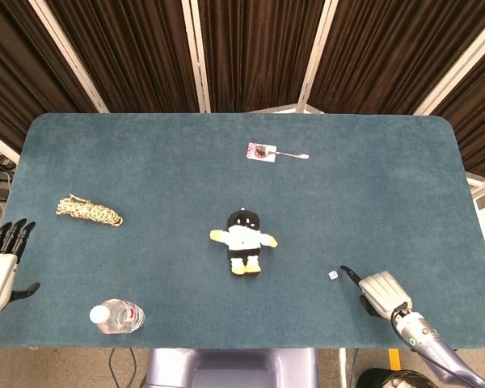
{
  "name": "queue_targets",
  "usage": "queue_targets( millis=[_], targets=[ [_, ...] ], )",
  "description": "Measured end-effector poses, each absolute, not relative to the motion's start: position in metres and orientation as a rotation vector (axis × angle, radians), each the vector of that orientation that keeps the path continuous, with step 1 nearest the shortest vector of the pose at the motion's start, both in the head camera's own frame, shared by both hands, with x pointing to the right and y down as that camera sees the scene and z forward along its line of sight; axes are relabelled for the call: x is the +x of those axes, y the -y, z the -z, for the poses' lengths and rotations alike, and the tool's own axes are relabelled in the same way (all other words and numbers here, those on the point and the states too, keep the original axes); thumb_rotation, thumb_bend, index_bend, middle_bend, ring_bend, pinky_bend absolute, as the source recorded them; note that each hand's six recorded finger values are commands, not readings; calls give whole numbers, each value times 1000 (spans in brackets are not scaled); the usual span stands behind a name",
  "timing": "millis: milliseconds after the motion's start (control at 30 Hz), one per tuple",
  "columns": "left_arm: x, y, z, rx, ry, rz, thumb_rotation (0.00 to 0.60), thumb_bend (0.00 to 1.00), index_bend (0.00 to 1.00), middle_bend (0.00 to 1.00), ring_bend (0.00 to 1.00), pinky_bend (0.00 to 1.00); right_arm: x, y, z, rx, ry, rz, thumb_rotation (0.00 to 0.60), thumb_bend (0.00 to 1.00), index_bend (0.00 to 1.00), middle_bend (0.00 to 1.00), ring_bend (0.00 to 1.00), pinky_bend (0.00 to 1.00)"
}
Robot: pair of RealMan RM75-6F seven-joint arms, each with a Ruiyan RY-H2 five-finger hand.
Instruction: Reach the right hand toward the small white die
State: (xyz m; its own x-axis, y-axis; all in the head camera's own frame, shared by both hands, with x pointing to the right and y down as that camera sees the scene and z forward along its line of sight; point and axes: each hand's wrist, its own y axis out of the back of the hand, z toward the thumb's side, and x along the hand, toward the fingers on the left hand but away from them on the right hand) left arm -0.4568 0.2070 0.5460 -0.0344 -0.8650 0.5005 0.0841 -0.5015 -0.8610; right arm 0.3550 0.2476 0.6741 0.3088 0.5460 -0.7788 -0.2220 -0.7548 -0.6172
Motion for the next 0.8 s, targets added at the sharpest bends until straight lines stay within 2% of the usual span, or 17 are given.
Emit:
queue_targets(
  millis=[167, 200, 233, 267, 300, 367, 400, 433, 467, 600, 800],
  targets=[
    [-457, -207, -544, -1504, -860, 1628, 600, 0, 0, 0, 0, 0, 351, -239, -659, -1915, 347, -1453, 600, 607, 0, 791, 827, 999],
    [-457, -207, -544, -1505, -862, 1626, 600, 0, 0, 0, 0, 0, 349, -236, -652, -1910, 370, -1428, 600, 586, 0, 780, 804, 973],
    [-457, -207, -543, -1507, -864, 1623, 600, 0, 0, 0, 0, 0, 348, -233, -646, -1906, 390, -1405, 600, 540, 0, 740, 746, 899],
    [-457, -206, -542, -1508, -866, 1619, 600, 0, 0, 0, 0, 0, 346, -230, -640, -1901, 414, -1379, 600, 486, 0, 693, 672, 813],
    [-457, -206, -542, -1510, -868, 1616, 600, 0, 0, 0, 0, 0, 345, -227, -631, -1891, 451, -1342, 600, 380, 0, 601, 526, 654],
    [-456, -206, -541, -1515, -872, 1607, 600, 0, 0, 0, 0, 0, 343, -221, -615, -1871, 517, -1284, 600, 95, 0, 267, 126, 196],
    [-456, -206, -540, -1517, -874, 1604, 600, 0, 0, 0, 0, 0, 342, -217, -604, -1854, 566, -1246, 600, 36, 0, 160, 42, 91],
    [-456, -206, -540, -1519, -875, 1599, 600, 0, 0, 0, 0, 0, 342, -215, -596, -1840, 604, -1219, 600, 1, 0, 50, 0, 9],
    [-456, -206, -539, -1519, -876, 1596, 600, 0, 0, 0, 0, 0, 343, -214, -587, -1826, 640, -1194, 600, 0, 0, 5, 0, 0],
    [-455, -206, -535, -1516, -880, 1572, 600, 0, 0, 0, 0, 0, 351, -215, -551, -1777, 777, -1150, 600, 0, 0, 0, 0, 0],
    [-453, -207, -534, -1515, -880, 1547, 600, 0, 0, 0, 0, 0, 365, -222, -531, -1703, 856, -1192, 600, 0, 0, 0, 0, 0]
  ],
)
